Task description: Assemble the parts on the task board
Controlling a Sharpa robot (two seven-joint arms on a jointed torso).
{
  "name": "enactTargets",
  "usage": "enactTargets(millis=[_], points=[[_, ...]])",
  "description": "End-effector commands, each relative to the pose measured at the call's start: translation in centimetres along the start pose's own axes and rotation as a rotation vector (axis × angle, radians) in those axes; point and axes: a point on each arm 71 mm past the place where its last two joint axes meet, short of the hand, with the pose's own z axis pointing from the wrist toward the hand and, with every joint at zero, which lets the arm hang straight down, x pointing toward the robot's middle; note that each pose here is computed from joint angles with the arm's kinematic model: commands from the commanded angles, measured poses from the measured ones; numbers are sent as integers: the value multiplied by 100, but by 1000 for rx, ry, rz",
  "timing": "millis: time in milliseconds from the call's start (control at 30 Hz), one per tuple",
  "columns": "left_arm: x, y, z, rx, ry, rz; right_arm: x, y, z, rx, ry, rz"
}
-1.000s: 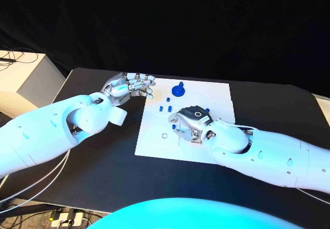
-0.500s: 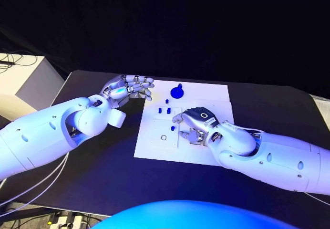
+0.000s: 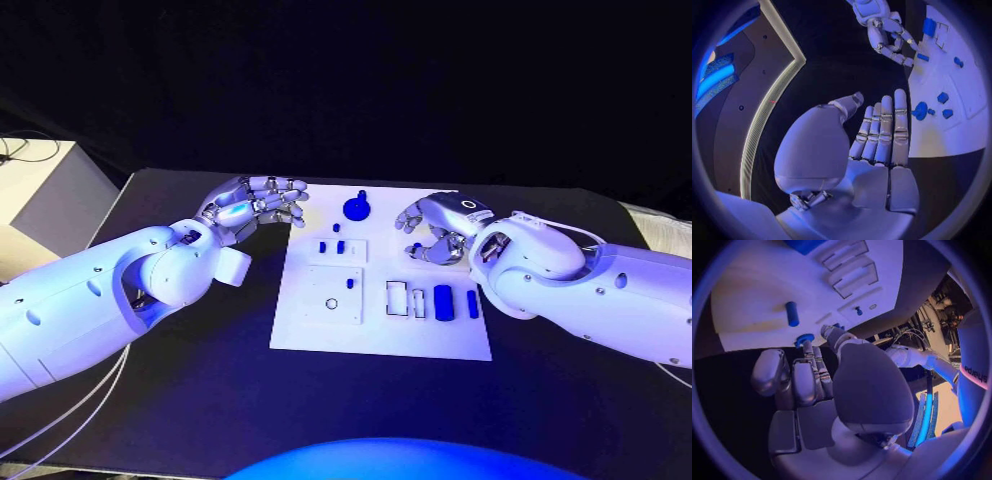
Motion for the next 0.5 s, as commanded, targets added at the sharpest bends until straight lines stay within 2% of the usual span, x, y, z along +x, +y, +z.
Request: enactTargets(millis=[33, 267, 500], points=[[21, 4, 5, 6, 16, -8, 15, -99, 4, 14, 76, -3], [22, 12, 5, 5, 16, -10, 25, -234, 45, 31, 127, -64], [24, 14, 5, 6, 17, -10, 72, -249, 111, 28, 140, -92]])
